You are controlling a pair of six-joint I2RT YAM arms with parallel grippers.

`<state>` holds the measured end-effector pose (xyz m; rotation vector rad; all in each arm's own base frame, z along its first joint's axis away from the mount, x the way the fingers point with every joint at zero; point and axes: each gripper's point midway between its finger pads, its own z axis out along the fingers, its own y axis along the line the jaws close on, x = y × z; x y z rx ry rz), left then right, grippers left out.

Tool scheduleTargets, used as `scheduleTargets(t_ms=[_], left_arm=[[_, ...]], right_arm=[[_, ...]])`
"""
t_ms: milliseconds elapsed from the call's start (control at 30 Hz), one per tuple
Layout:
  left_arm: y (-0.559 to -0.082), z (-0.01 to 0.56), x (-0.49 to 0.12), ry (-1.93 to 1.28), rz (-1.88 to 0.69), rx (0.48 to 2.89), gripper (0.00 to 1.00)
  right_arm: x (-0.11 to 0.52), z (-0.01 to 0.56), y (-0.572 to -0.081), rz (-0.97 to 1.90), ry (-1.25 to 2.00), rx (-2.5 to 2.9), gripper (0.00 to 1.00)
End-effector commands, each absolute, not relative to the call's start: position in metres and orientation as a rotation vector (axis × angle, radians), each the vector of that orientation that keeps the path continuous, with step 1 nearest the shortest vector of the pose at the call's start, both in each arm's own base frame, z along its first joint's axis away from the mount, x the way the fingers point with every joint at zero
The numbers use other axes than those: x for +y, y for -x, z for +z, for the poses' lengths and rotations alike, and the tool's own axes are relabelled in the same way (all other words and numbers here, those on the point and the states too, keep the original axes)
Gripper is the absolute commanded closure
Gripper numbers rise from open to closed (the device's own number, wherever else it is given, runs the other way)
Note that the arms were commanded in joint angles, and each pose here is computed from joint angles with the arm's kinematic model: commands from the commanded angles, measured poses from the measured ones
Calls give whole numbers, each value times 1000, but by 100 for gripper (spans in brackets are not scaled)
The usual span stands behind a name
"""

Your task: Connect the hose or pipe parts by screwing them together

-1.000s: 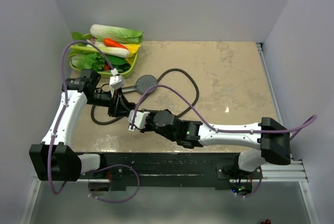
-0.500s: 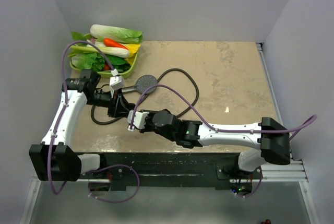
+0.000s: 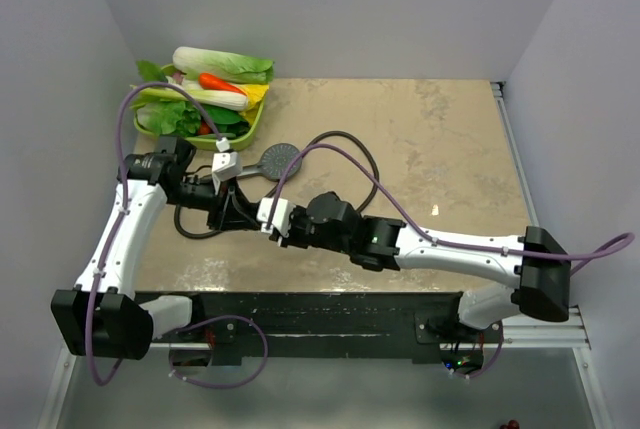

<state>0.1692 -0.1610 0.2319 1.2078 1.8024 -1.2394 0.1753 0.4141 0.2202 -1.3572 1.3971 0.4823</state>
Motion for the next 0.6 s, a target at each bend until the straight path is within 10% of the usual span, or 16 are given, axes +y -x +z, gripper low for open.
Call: scheduleTargets(t_ms=[0,567], left_arm=[[-172,244,-168,-1259,-1216,1686,100],[-152,252,-183,-1372,-1231,1614,100]], right_arm=[[433,333,-161,835,1117,1161,100],[416,341,-148,1486,1331,1103,100]])
